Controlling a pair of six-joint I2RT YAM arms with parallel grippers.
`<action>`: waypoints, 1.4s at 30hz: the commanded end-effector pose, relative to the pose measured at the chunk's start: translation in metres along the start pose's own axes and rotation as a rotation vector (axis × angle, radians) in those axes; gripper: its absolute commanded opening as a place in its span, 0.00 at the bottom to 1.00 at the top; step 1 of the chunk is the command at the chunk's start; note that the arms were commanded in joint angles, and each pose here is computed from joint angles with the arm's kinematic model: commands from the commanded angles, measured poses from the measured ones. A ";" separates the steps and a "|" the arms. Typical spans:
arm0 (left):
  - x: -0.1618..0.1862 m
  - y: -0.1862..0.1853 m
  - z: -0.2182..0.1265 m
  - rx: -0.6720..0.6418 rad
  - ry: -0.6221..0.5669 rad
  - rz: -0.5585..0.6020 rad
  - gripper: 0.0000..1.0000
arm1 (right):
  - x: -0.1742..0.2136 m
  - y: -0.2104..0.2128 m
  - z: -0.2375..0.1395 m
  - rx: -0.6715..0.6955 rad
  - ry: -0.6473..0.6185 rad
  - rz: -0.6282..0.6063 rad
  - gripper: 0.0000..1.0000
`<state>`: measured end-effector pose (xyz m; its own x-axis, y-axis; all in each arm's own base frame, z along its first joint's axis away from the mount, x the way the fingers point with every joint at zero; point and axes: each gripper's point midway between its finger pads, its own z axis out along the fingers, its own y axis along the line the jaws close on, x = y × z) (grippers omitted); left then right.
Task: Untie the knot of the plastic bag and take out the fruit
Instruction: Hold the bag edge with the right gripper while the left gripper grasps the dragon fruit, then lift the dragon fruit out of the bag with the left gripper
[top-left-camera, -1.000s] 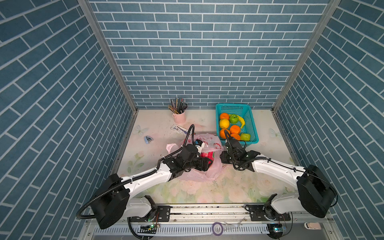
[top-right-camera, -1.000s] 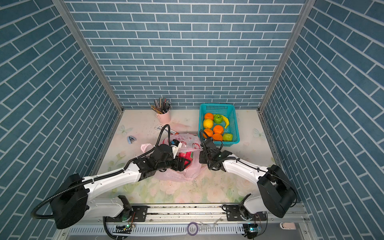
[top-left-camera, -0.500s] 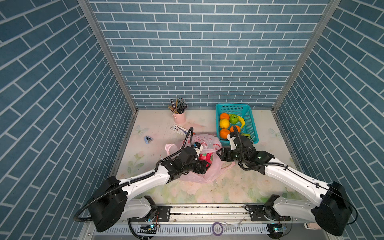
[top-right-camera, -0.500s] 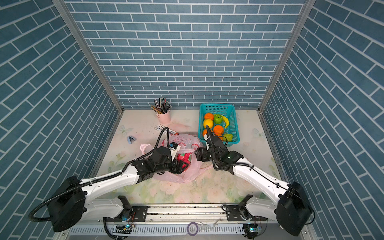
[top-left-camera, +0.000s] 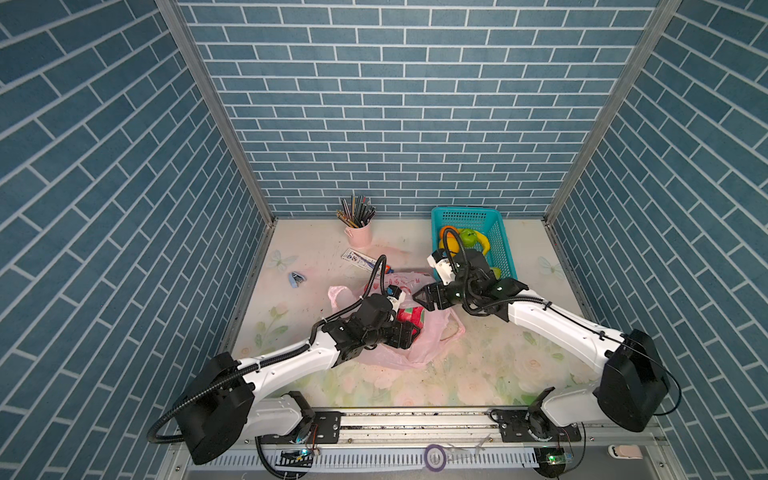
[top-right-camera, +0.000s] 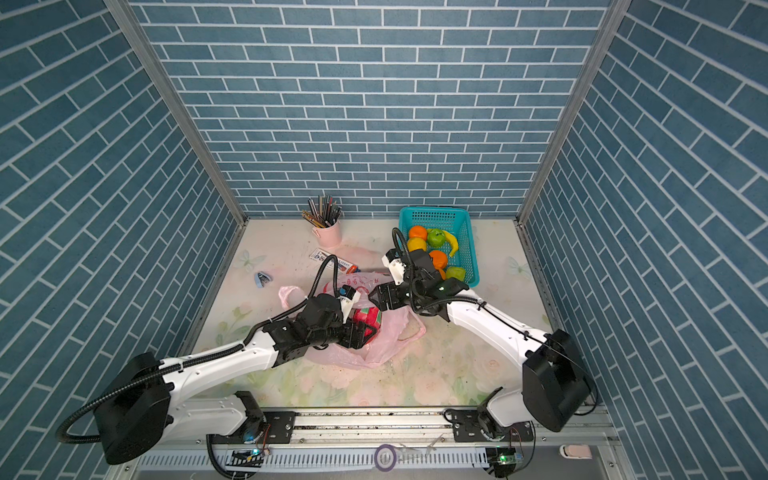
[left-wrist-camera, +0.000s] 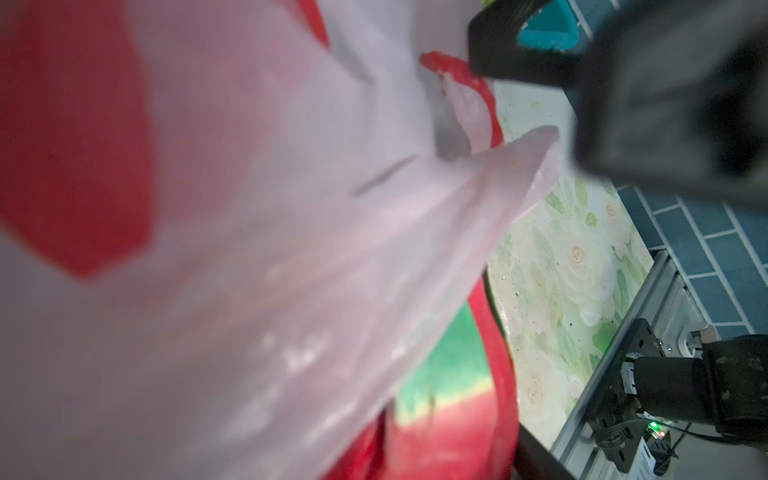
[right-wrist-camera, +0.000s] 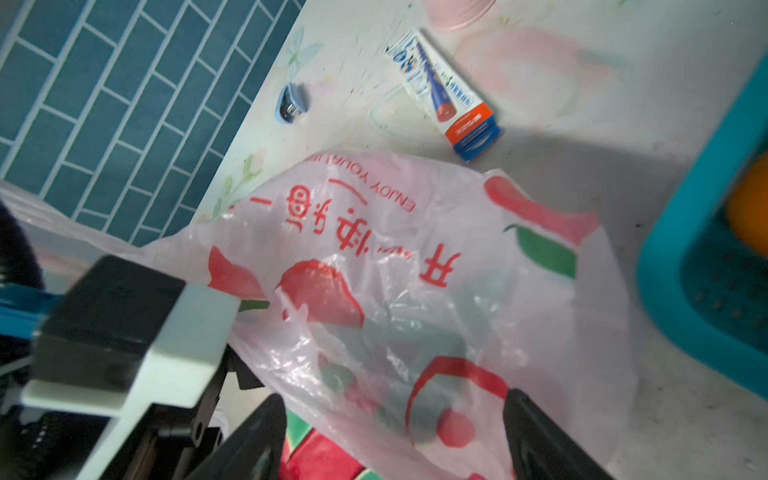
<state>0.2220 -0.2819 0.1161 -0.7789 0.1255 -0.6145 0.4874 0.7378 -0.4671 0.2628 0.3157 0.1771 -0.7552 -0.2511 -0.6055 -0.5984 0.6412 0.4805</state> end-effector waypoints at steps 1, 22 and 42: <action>-0.021 -0.012 -0.009 0.033 -0.079 0.030 0.38 | 0.006 0.023 0.006 -0.151 0.047 -0.041 0.82; -0.011 -0.014 -0.012 0.055 -0.054 0.062 0.37 | -0.054 -0.036 0.018 0.069 -0.125 0.168 0.19; -0.062 -0.018 -0.106 -0.003 -0.407 0.132 0.27 | -0.042 -0.045 0.068 0.000 -0.008 0.300 0.17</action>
<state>0.2082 -0.2435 0.1991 -0.5908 0.0288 -0.8063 0.5807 0.7089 -0.4002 0.3540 0.3392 0.1436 -0.8593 -0.0620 -0.5078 -0.3878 0.7262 0.5676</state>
